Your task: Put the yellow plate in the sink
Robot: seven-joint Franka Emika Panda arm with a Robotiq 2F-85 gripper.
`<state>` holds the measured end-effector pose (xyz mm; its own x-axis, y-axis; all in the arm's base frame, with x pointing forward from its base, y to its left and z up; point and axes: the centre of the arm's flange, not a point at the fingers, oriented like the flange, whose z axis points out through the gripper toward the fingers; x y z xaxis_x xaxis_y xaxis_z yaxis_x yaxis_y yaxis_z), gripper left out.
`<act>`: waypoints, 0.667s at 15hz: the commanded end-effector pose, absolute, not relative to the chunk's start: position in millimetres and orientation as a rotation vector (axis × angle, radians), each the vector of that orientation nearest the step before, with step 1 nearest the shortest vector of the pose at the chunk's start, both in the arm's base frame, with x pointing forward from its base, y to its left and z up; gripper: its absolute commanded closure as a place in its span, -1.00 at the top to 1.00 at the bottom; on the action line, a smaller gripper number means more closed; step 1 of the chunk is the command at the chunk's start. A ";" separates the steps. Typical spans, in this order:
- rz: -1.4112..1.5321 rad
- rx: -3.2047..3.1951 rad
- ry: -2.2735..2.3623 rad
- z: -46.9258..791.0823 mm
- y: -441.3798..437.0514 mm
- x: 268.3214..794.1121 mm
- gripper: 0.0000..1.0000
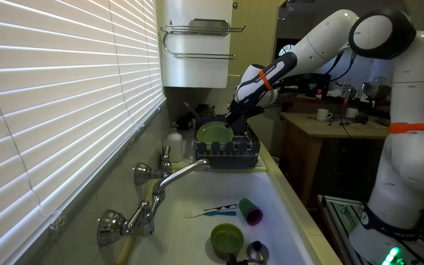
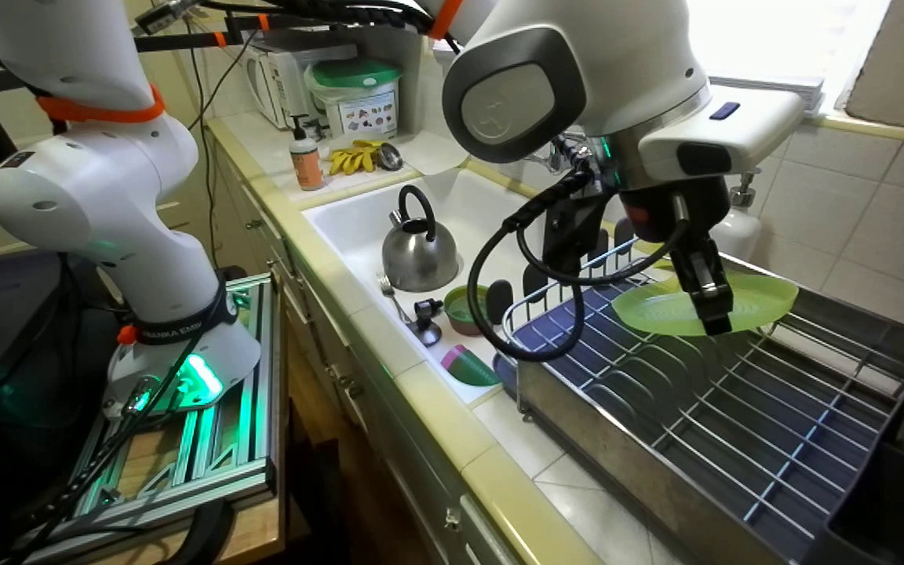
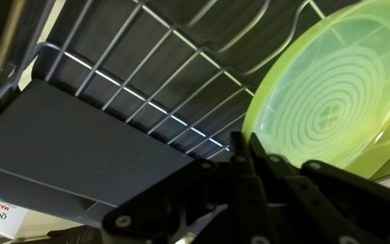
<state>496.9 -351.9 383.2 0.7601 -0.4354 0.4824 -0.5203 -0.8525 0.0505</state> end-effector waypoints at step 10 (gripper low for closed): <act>0.940 2.886 -0.661 457.3 -318.0 465.8 -0.98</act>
<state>481.3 -333.7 444.1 0.7115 -0.4121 0.5692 -0.4794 -0.8769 -0.0357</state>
